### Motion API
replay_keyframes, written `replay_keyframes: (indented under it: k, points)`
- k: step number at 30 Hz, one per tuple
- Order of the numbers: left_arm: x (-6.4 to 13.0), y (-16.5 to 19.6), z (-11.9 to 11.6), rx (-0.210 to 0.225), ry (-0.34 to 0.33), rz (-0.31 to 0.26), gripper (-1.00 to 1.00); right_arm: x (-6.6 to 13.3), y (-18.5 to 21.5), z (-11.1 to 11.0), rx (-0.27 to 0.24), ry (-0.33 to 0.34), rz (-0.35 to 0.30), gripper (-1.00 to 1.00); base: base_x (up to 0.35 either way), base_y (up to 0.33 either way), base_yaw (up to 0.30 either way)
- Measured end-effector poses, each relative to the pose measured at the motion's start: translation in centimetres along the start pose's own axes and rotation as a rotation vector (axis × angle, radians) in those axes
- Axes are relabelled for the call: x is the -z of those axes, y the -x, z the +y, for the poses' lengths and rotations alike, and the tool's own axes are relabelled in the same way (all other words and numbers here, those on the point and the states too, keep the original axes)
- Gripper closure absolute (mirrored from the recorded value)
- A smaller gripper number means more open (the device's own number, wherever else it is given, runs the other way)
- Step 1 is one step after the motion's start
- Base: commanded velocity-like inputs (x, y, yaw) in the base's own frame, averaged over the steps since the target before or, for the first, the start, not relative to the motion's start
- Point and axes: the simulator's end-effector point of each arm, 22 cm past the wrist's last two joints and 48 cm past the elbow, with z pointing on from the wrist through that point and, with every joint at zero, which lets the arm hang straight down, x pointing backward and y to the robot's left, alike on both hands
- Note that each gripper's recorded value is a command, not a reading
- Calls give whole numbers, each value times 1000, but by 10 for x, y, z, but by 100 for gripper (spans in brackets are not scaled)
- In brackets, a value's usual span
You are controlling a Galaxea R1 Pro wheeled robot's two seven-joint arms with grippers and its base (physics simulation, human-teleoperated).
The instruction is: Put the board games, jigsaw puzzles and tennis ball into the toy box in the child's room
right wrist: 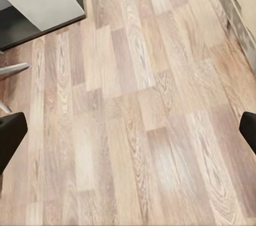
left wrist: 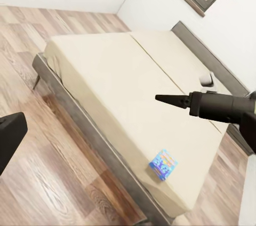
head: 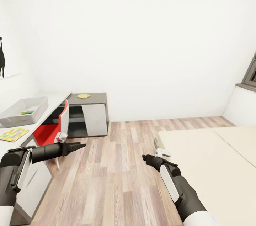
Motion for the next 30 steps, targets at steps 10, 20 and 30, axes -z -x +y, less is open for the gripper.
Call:
replay_keyframes:
  k: [10, 20, 30]
  points:
    - [-1, -2, 2, 4, 1, 4, -100, -2, -2, -1, -1, -2, 6, -100, 81, 70, -224]
    - [-3, -4, 5, 10, 2, 8, -100, -5, -6, -3, -3, -6, 15, -100, 4, 3, -239]
    - [-4, -7, 8, 16, 3, 12, -100, -8, -11, -5, -5, -9, 25, -100, 0, 0, -240]
